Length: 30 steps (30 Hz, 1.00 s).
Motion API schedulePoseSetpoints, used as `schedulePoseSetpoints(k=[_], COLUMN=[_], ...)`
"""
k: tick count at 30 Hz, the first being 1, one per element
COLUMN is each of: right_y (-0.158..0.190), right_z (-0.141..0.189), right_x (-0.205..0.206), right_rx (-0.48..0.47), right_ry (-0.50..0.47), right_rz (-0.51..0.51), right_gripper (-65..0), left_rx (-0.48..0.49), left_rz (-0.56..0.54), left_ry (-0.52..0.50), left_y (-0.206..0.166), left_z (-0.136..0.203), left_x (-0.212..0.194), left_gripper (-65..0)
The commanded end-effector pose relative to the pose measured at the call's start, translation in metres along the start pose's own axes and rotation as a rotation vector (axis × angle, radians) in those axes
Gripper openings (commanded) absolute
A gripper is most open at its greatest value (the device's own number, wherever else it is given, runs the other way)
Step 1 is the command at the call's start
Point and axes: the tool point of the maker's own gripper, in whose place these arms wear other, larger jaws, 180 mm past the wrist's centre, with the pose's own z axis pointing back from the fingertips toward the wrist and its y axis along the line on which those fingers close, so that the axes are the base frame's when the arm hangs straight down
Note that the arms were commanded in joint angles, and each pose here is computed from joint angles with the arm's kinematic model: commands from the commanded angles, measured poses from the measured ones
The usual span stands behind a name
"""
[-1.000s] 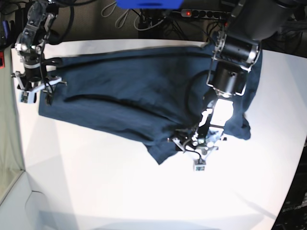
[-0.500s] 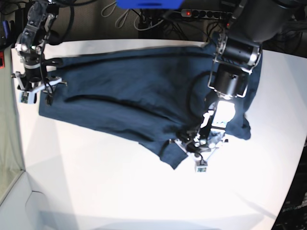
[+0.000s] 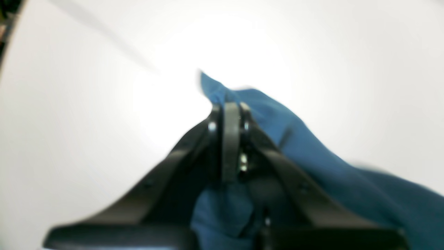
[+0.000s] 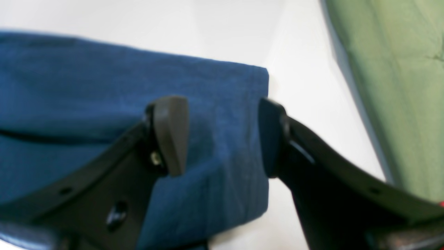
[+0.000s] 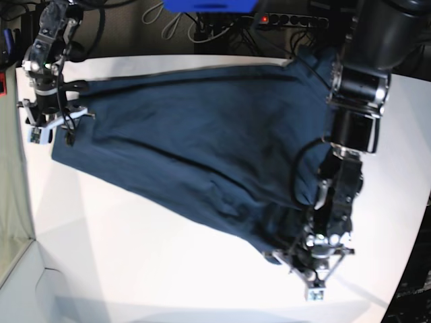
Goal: Layout the t-shirt on the table in an organized manner, then fold the t-shirt properly
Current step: 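Grasp the bunched hem with the left gripper and pull it outward, then grasp shirt corners with both grippers and pull them apart to flatten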
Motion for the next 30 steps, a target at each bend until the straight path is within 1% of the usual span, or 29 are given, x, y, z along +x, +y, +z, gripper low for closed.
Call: schedulePoseSetpoints(k=[1,6,10,17,21,23,25,26,28,30], right_y=[-0.002,-0.003,-0.004,-0.004,-0.005,-0.005,-0.005,-0.006,-0.006,-0.006], right_z=[0.001,0.002,0.006,0.007,0.010,0.010,0.011,0.012,0.014,0.014], right_x=[0.014,0.012,0.005,0.001,-0.004,-0.005,-0.007,-0.010,-0.010,-0.011], right_rx=[-0.001,-0.002,-0.003,-0.004,-0.003,-0.003,-0.003,-0.003,-0.003,-0.004], right_ry=[-0.051,-0.047,-0.029,-0.021,-0.008,-0.005,0.000,0.007,0.006,0.009], right_rz=[0.003,0.004,0.009,0.010,0.014,0.014,0.015,0.016,0.019,0.020], right_gripper=[-31.8,-31.8,-31.8,-31.8,-31.8,-31.8,-31.8,-31.8,-31.8,-31.5], left_rx=[0.021,0.074,0.114,0.149,0.167,0.178,0.192,0.196,0.223,0.235], left_rz=[-0.001,-0.013,-0.011,-0.016,-0.014,-0.011,-0.006,-0.005,-0.012,-0.014], left_ry=[-0.084,-0.125,-0.124,-0.230,-0.255,-0.260,-0.253,-0.249,-0.251,-0.258], left_y=[0.009,0.037,0.057,0.071,0.079,0.084,0.090,0.092,0.108,0.116], left_z=[0.005,0.007,0.002,-0.011,-0.016,-0.017,-0.018,-0.018,-0.016,-0.013], left_x=[0.038,0.067,0.080,0.097,0.102,0.108,0.110,0.109,0.109,0.111], left_gripper=[-64.9,-64.9,-64.8,-64.5,-64.1,-60.0,-50.5,-44.7,-35.2,-29.2])
